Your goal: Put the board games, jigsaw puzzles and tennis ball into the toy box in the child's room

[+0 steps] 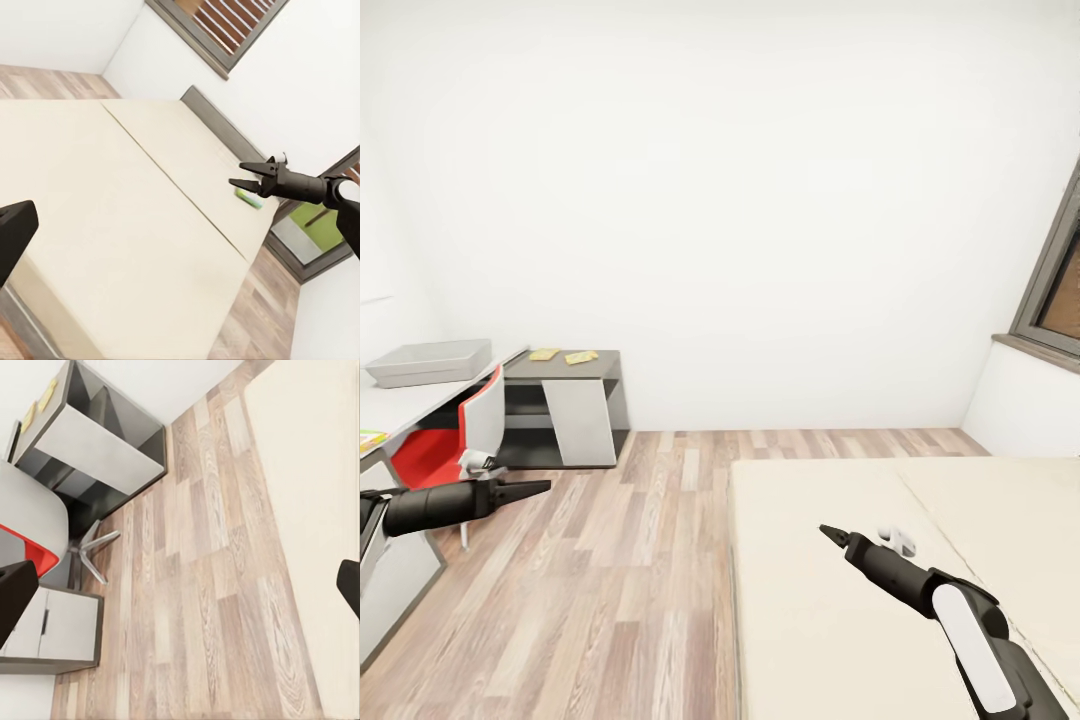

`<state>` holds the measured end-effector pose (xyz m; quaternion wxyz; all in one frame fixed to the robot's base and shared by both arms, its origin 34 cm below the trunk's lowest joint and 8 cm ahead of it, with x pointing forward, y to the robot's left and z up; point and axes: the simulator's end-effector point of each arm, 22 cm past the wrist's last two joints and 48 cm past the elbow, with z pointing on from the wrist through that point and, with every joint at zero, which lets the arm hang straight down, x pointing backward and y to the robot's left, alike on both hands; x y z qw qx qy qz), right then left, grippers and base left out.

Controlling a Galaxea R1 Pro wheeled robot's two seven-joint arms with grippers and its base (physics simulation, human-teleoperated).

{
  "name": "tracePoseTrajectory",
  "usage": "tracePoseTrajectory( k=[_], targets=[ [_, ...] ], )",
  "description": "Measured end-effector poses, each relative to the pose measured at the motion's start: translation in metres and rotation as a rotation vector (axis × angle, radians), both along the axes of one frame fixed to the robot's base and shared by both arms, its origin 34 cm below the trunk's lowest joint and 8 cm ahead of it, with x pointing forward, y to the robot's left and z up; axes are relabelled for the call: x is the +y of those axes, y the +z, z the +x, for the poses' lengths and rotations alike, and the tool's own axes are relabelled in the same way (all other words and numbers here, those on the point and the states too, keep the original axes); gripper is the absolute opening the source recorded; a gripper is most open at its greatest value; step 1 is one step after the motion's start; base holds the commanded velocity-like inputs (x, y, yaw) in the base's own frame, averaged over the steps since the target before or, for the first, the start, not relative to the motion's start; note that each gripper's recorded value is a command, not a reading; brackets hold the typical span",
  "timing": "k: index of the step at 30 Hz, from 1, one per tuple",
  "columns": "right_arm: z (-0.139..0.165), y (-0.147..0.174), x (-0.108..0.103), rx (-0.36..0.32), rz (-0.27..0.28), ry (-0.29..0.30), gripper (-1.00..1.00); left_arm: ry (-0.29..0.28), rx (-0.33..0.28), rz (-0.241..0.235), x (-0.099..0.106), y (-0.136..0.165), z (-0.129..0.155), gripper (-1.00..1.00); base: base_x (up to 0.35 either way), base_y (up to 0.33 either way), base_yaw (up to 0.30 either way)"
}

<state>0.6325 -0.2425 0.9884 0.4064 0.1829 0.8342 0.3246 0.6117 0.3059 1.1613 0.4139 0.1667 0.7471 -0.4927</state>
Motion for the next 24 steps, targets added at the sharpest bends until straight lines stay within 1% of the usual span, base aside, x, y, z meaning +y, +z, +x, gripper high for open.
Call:
tracePoseTrajectory(
  k=[24],
  targets=[
    [0.0000,0.0001,0.0002,0.000,0.000,0.000,1.00,0.000,0.000,0.000,0.0000,0.0000,0.0000,1.00,0.000,-0.300,0.000]
  ],
)
